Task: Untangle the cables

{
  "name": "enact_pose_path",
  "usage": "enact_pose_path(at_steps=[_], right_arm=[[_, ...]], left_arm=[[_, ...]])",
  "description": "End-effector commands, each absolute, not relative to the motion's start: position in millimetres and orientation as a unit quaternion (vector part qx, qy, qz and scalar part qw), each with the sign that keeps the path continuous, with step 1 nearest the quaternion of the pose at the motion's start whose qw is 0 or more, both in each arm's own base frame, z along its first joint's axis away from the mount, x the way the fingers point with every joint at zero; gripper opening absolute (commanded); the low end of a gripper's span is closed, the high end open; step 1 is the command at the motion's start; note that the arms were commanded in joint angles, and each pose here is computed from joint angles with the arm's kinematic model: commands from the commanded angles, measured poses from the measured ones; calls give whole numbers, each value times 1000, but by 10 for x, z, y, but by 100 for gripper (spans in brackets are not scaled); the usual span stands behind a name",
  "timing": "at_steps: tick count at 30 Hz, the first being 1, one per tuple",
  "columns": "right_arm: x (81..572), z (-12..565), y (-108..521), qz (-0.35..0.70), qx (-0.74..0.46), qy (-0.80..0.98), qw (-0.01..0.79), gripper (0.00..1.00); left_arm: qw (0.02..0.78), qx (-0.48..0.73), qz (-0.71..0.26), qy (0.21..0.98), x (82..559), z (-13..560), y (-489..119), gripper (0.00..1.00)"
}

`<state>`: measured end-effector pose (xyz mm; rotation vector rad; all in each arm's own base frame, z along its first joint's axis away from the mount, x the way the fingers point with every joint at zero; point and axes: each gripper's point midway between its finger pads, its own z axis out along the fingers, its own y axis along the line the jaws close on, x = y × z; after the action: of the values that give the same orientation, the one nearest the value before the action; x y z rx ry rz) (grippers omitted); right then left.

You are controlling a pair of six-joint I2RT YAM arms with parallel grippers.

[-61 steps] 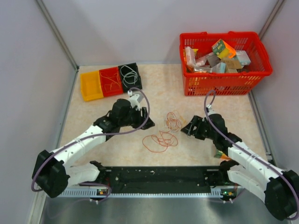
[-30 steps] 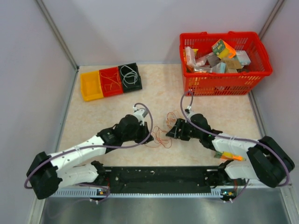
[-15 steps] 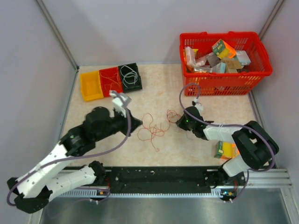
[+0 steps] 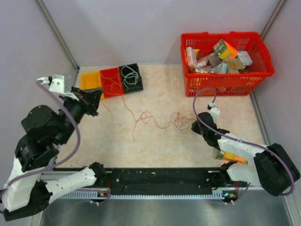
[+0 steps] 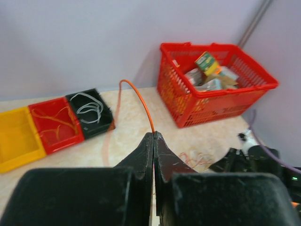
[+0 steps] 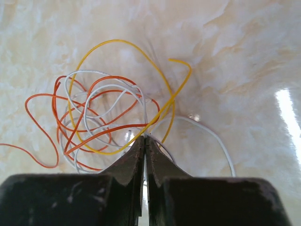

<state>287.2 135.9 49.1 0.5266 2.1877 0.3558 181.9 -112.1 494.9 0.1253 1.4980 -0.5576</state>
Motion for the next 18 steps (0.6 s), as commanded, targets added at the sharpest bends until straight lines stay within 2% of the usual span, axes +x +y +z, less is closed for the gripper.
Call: enact_pose_path(at_steps=[1,8,18], right_arm=[[2854,515,1007,82,225,862,448,0],[2773,398,608,40,283,851,440,0],[2721,441,310,33,334,828,450,0]], left_arm=[[708,-3,-177,683,1943,4935,-808,0],[759,-62,-143,632,1695,5445,-174,0],[810,-97,-131,564,1273,6056,485,0]])
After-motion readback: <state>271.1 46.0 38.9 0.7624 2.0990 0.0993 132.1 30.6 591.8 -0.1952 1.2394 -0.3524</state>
